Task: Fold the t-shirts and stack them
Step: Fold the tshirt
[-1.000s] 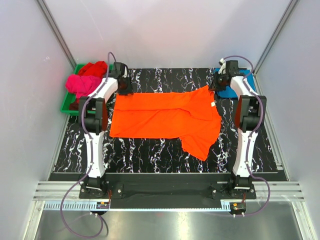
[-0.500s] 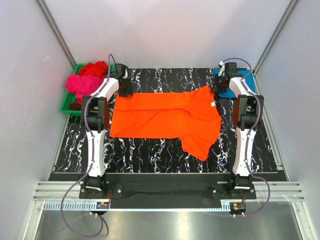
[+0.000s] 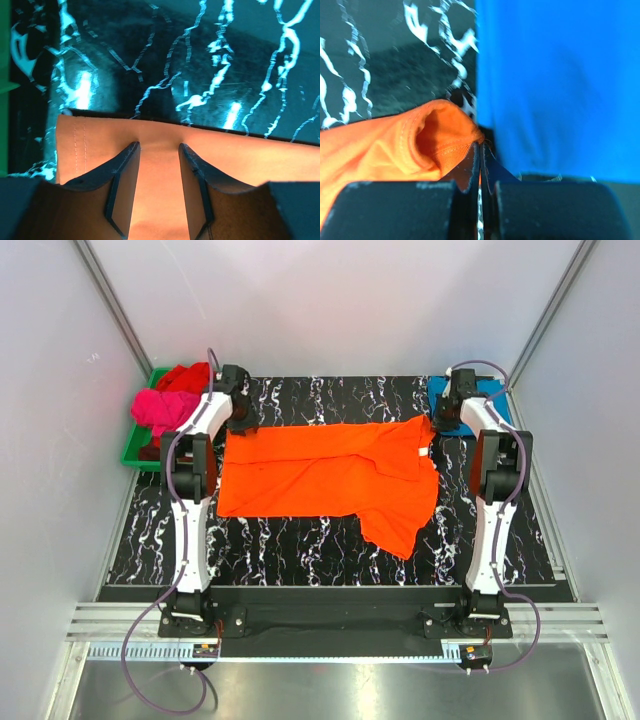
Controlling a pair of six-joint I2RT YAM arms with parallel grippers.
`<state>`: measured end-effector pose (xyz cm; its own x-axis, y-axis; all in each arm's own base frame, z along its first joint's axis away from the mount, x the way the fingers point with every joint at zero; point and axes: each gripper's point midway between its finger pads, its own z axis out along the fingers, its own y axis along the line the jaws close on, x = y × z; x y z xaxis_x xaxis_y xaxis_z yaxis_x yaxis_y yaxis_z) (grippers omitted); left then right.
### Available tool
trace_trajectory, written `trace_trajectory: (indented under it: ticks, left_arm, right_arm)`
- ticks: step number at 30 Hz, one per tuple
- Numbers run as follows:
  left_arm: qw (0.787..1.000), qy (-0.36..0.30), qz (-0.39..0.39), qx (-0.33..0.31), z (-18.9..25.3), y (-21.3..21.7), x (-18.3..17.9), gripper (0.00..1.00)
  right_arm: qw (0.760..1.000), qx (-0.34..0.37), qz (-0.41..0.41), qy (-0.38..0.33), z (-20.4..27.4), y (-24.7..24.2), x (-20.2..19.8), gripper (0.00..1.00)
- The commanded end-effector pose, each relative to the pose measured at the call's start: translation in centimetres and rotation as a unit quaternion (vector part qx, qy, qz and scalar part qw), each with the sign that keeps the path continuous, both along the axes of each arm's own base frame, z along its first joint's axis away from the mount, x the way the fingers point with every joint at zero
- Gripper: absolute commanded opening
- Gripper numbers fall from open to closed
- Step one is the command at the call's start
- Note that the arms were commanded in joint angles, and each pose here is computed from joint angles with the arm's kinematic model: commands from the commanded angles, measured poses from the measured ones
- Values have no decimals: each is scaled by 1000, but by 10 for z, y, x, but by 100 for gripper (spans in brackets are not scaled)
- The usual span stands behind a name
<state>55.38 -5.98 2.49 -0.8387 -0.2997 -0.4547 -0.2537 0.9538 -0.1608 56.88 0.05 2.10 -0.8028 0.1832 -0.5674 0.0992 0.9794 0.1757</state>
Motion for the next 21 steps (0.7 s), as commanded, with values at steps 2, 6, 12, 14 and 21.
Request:
trace_trajectory:
  ticks: [2,6,12,14,21]
  left_arm:
    - [998,44,34,27,-18,27,-14,43]
    - [998,44,34,27,-18,27,-14,43]
    - [1000,4,-2,-15,8,9,1,44]
    - [999,-17,-10,-36,23,1,7,45]
    - [993,-66,-33,-88,61,-24,18,47]
  right_arm:
    - [998,-29,-55,11,13,-24,-17,0]
    - [996,-35,-84,23,9,-31,-26,0]
    - [998,54,-12,-29,40,8,-5,8]
    - [996,70,-3,-46,56,13,1,19]
    - [990,112,23,-80,90,31,8,25]
